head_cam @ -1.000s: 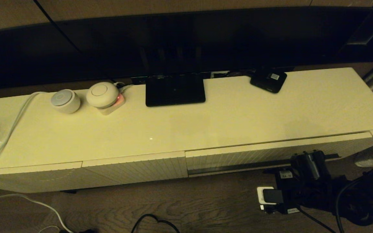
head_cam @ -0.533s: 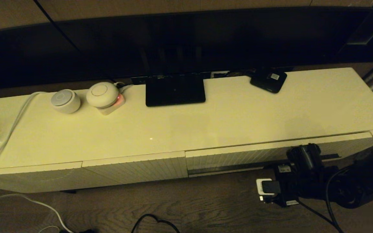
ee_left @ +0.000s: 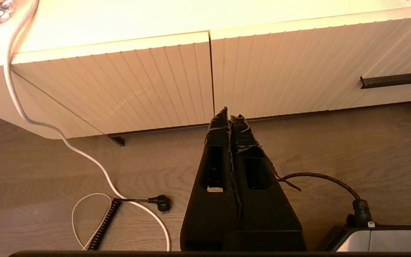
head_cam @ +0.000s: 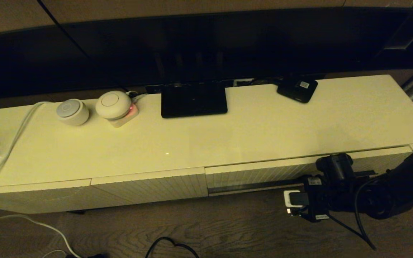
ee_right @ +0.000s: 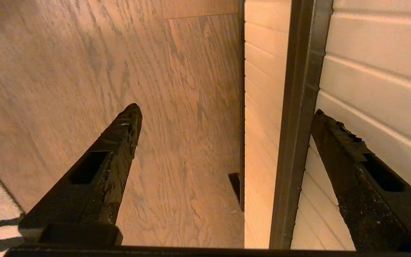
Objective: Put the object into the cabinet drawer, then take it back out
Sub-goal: Open the drawer
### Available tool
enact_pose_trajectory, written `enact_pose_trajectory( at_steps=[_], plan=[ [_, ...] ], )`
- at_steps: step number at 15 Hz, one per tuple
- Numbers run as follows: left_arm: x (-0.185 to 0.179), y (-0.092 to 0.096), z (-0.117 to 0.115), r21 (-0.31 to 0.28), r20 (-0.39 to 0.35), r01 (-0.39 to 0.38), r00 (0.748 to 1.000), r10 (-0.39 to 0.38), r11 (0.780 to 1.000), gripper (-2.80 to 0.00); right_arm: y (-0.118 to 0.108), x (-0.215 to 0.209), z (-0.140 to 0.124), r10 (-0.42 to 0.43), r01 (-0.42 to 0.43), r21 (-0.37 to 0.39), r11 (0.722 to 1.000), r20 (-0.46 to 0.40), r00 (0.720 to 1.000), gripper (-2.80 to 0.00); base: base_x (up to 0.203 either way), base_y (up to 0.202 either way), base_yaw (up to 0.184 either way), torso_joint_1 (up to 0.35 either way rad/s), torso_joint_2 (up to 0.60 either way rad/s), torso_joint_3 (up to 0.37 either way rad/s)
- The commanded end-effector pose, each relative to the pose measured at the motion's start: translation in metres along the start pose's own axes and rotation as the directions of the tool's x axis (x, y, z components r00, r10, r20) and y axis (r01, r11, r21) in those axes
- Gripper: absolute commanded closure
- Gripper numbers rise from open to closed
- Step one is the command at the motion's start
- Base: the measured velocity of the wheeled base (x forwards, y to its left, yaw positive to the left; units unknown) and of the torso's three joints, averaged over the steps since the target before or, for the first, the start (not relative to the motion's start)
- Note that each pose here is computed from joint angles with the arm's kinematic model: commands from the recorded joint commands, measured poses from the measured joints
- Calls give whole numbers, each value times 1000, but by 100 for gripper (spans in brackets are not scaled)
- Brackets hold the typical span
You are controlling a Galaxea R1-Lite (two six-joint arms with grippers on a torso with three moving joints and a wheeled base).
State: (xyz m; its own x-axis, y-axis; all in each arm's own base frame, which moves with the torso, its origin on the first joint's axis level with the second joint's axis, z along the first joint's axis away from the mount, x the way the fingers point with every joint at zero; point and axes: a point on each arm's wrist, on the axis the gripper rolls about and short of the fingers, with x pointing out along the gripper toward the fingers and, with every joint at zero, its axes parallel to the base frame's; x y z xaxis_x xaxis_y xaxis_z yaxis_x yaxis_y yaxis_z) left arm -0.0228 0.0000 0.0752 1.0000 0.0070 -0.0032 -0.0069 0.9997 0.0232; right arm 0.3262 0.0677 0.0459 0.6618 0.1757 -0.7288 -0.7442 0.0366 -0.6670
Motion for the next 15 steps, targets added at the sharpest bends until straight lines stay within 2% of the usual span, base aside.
enact_pose_trajectory(
  at_steps=[1,10,15],
  plan=[
    [0,0,-1,0,-3,-1,1000,1,1000,0,0,6,-1,5,-5,-6,1000,-2,1000,-280,0,0,0,0,0,0],
    [0,0,-1,0,-3,-1,1000,1,1000,0,-10,17,-2,-18,18,-22,1000,-3,1000,-280,0,0,0,0,0,0],
    [0,0,-1,0,-3,-1,1000,1,1000,0,20,20,-8,75,-75,-15,997,3,997,-280,0,0,0,0,0,0]
  ],
)
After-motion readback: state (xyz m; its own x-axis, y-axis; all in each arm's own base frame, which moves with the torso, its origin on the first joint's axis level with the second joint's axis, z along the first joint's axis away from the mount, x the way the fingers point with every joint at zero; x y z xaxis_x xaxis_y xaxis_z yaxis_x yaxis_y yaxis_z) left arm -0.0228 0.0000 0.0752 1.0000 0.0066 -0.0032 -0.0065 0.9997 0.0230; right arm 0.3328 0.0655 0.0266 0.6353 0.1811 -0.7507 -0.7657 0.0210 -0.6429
